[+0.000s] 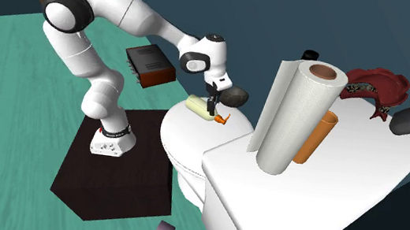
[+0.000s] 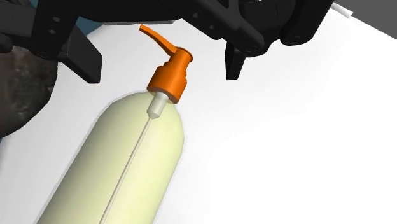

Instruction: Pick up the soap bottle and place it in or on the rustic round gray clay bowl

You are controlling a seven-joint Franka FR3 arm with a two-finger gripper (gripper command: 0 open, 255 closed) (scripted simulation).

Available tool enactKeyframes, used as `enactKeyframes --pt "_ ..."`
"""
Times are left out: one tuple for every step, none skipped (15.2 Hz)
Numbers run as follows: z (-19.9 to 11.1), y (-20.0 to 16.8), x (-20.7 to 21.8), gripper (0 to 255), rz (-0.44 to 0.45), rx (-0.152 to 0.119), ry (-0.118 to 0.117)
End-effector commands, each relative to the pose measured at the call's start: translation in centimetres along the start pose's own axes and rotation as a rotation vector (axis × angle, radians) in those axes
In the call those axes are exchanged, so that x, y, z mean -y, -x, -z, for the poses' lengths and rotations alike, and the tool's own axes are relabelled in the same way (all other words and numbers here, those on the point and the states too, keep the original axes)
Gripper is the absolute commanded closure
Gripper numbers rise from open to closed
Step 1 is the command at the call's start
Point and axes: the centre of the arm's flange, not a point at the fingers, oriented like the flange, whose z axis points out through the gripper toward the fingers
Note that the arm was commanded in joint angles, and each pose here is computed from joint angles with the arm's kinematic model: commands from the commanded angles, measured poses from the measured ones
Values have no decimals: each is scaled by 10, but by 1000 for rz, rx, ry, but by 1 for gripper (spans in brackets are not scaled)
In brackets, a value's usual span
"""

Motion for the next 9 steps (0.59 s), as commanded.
enactKeyframes --pt "-19 -15 5 0 -37 -23 -4" --pt "-24 -20 7 0 -48 -29 -4" --pt "-29 -20 7 0 -48 -29 -4" --pt "-34 -20 7 0 -48 -29 -4" --pt "-40 -20 7 0 -48 -29 -4" --pt "-45 -20 7 0 -48 -29 -4" --pt "-50 -20 7 0 -48 -29 -4" --pt "-56 -21 7 0 -48 -29 -4" --pt "-61 -21 7 0 -48 -29 -4"
